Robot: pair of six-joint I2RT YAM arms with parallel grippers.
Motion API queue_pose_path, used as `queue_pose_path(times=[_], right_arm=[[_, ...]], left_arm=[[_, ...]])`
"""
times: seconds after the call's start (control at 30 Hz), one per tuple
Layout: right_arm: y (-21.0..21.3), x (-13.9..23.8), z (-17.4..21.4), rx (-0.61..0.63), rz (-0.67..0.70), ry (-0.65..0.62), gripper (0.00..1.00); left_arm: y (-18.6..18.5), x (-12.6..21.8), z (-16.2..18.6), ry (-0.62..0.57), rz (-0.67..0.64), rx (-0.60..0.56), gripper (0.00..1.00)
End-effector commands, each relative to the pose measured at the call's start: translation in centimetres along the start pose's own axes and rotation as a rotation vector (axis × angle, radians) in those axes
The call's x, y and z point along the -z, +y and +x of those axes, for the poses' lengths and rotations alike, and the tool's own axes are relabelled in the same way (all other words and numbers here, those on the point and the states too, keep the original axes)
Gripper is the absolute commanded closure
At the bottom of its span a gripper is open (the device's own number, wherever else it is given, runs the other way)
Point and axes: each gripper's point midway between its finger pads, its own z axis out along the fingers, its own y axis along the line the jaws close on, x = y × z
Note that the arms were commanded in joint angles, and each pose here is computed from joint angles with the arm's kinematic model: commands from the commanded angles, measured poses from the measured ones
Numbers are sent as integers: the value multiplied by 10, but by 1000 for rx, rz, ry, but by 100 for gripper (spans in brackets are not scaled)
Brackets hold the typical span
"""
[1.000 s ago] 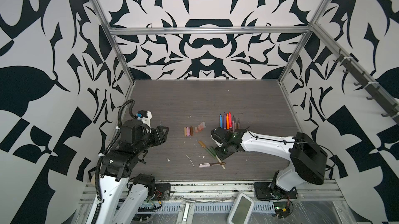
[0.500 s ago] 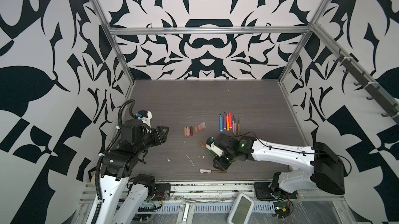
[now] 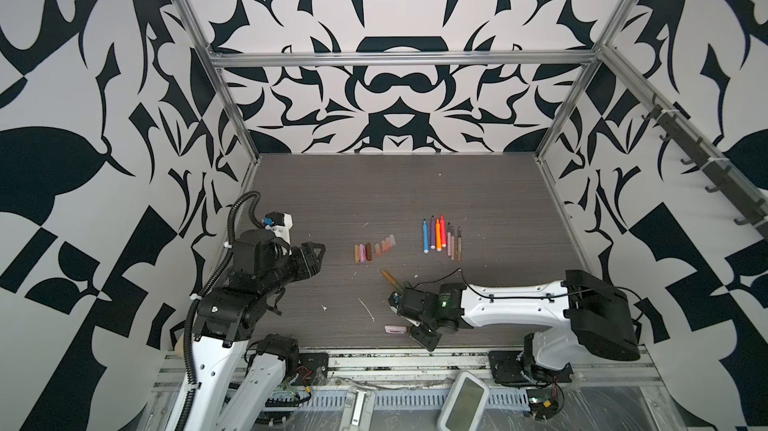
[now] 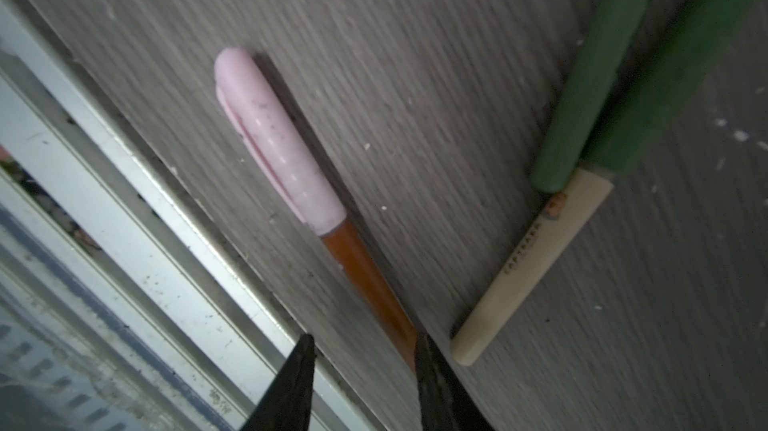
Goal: Open the pen caps
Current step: 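Lift the pink-capped brown pen with the right gripper toward the left gripper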
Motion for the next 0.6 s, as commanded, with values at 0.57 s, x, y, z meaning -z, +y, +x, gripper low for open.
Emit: queue_pose_path(times=[0.57], right_arm=[[6, -18, -41, -20, 45, 0, 92]], left_arm=[[4, -2, 5, 19, -14, 14, 41]])
